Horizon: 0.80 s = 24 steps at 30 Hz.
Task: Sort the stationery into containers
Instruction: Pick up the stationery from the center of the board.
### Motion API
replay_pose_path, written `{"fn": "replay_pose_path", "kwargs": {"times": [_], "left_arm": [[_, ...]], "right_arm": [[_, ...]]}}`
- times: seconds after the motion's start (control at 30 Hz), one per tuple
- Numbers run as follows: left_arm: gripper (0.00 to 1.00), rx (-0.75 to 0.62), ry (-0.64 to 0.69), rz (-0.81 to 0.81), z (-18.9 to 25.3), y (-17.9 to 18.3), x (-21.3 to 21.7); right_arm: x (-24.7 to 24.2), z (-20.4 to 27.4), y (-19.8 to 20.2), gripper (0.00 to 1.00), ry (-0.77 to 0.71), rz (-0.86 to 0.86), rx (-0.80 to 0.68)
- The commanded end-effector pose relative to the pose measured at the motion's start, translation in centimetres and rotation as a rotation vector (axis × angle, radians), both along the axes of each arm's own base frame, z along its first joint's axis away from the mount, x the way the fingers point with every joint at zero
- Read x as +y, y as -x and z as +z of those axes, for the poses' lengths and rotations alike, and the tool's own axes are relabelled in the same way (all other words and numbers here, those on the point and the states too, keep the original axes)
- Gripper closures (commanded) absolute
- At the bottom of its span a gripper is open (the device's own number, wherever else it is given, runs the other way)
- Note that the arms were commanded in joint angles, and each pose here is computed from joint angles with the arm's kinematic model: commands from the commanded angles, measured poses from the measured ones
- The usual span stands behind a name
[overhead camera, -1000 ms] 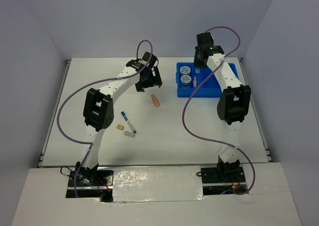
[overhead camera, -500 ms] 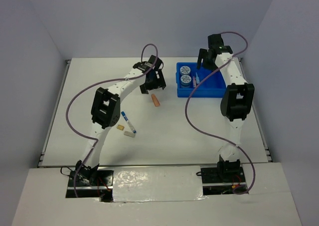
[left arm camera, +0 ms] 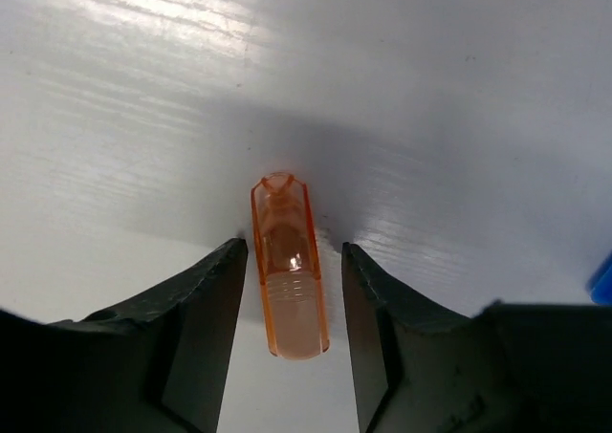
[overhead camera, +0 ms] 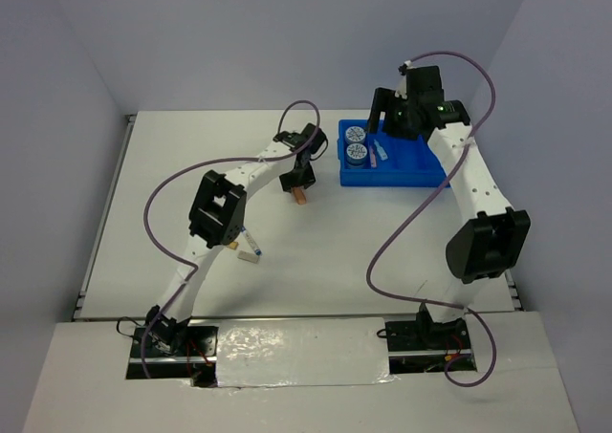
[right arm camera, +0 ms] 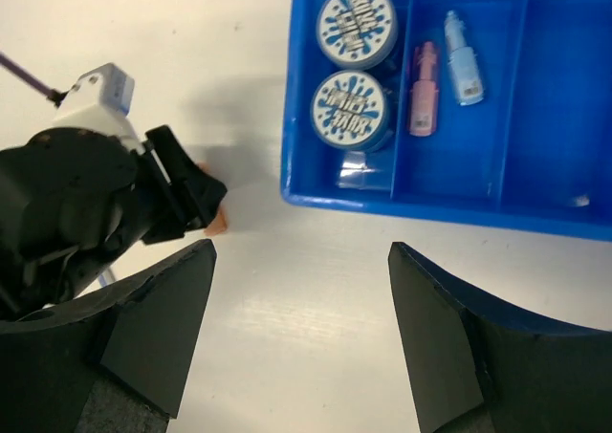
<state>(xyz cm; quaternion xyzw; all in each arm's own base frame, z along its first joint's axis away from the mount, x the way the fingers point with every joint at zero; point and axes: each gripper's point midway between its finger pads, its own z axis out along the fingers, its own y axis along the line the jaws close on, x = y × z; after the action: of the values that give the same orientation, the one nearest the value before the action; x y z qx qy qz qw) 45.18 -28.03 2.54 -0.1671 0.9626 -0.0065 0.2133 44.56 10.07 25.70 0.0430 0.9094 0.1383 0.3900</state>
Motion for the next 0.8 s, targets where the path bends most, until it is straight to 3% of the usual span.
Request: {"fn": "replay_pose_path", "kwargs": {"times": [0.0, 0.07, 0.13, 0.27, 0.37, 0.4, 0.43, 0.6, 0.77], "left_arm": [[0.44, 0.081, -0.053, 0.039, -1.6, 2.5, 1.2], [0.44, 0.094, -0.063, 0.027, -2.0, 3.0, 1.4], [0.54, 0.101, -0.052, 0.008, -2.1, 3.3, 1.3], [0.95, 0.108, -0.001, -0.033, -1.7, 3.5, 0.2], [1.0, 0.062, 0.058, -0.06, 1.4, 3.9, -0.6], [1.0, -0.009, 0.109, -0.062, 4.6, 3.5, -1.0], [1.0, -0.012, 0.124, -0.064, 5.0, 4.1, -0.8], [1.0, -0.166, 0.328, -0.045, 13.4, 4.7, -2.0], [1.0, -0.161, 0.474, -0.038, 15.9, 6.4, -3.3]], "right_arm": [[1.6, 0.6, 1.0, 0.19, -0.048, 0.048, -0.021], [2.4, 0.8, 1.8, 0.19, -0.064, 0.072, -0.017], [3.1, 1.3, 2.3, 0.19, -0.08, 0.094, -0.033], [5.9, -0.1, 4.6, 0.2, -0.199, 0.221, -0.017], [7.7, -2.1, 6.9, 0.19, -0.28, 0.287, -0.011], [8.3, -1.5, 7.2, 0.19, -0.299, 0.308, -0.05], [8.7, -3.7, 8.4, 0.19, -0.323, 0.303, 0.002], [13.6, -3.3, 11.7, 0.2, -0.454, 0.405, -0.08], [15.9, -4.1, 11.8, 0.21, -0.444, 0.359, -0.09]]}}
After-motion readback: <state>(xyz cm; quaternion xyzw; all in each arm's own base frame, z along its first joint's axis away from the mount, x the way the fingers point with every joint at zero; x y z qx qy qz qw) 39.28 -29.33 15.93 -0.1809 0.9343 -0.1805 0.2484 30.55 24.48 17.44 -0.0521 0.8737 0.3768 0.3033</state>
